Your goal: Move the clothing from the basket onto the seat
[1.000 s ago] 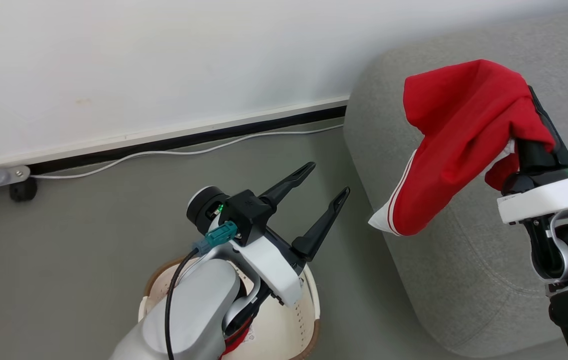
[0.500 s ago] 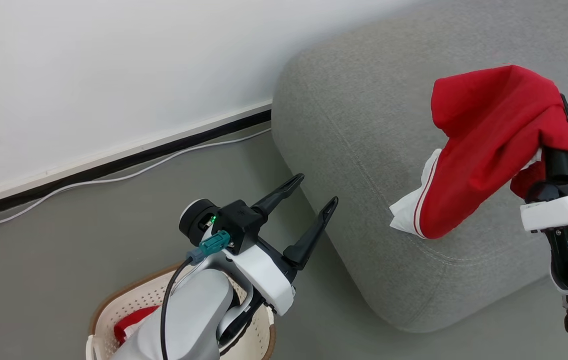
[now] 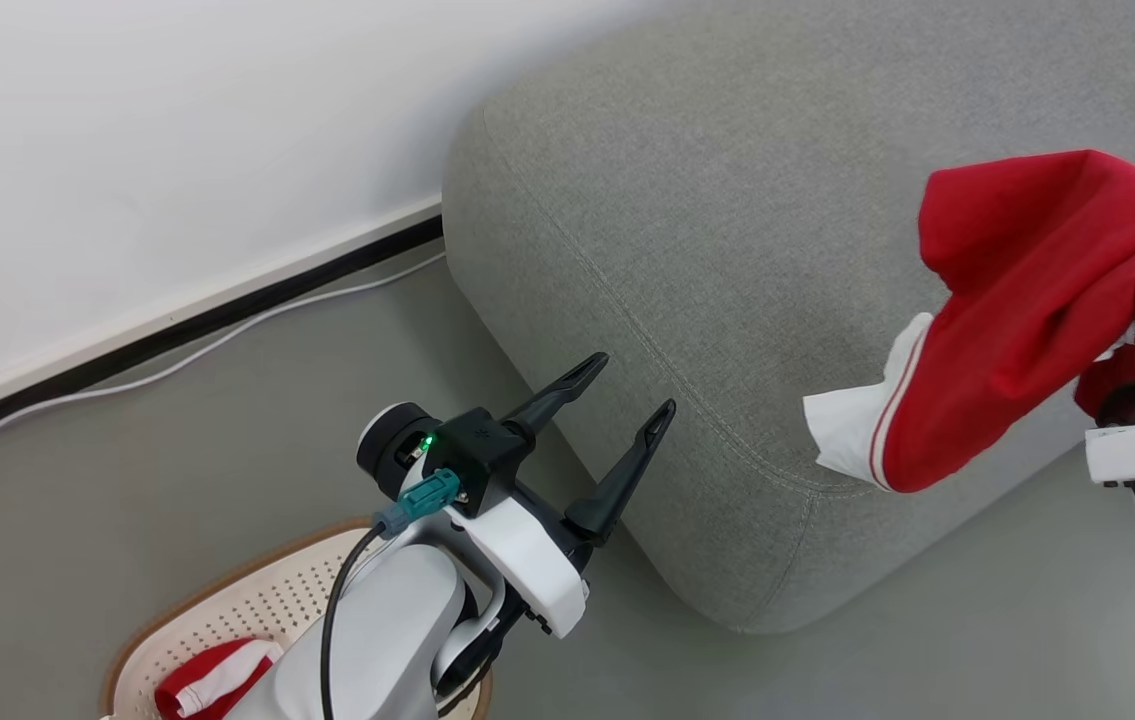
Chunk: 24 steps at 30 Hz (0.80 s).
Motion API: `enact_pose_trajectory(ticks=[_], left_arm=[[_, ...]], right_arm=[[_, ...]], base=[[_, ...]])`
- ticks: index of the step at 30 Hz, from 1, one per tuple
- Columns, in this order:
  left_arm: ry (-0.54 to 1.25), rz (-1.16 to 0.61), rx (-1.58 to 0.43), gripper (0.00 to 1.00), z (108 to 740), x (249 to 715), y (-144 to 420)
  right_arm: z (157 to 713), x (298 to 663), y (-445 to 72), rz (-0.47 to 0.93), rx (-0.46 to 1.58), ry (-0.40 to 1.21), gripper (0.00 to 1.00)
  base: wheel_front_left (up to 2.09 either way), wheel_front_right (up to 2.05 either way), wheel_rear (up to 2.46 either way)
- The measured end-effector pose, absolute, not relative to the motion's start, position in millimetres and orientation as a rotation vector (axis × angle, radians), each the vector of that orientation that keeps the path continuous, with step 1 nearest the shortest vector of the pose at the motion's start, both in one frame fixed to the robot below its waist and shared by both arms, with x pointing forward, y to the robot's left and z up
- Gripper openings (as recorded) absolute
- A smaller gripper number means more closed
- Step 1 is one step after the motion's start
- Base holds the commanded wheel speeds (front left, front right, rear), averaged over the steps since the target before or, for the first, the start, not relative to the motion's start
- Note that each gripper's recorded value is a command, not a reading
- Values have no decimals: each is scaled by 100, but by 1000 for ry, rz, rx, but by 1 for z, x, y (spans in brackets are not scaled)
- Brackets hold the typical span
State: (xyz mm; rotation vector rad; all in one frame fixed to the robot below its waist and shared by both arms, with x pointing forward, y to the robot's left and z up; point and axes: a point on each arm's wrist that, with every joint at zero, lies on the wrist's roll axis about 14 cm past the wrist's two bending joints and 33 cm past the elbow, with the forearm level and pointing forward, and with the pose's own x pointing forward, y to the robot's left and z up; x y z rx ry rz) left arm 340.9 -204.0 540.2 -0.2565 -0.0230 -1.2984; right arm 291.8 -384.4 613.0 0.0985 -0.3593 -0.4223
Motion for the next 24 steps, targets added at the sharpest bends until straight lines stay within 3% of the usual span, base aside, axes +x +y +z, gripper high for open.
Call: enact_pose_trajectory(ticks=[10, 24], left_arm=[[19, -1322, -291, 100, 517, 353, -210], [23, -1313, -336, 100, 478, 407, -214]], right_arm=[[606, 298, -402, -495, 62, -327, 0], [620, 384, -430, -508, -135, -299, 0]], base=[[0, 0, 0], [0, 0, 0]])
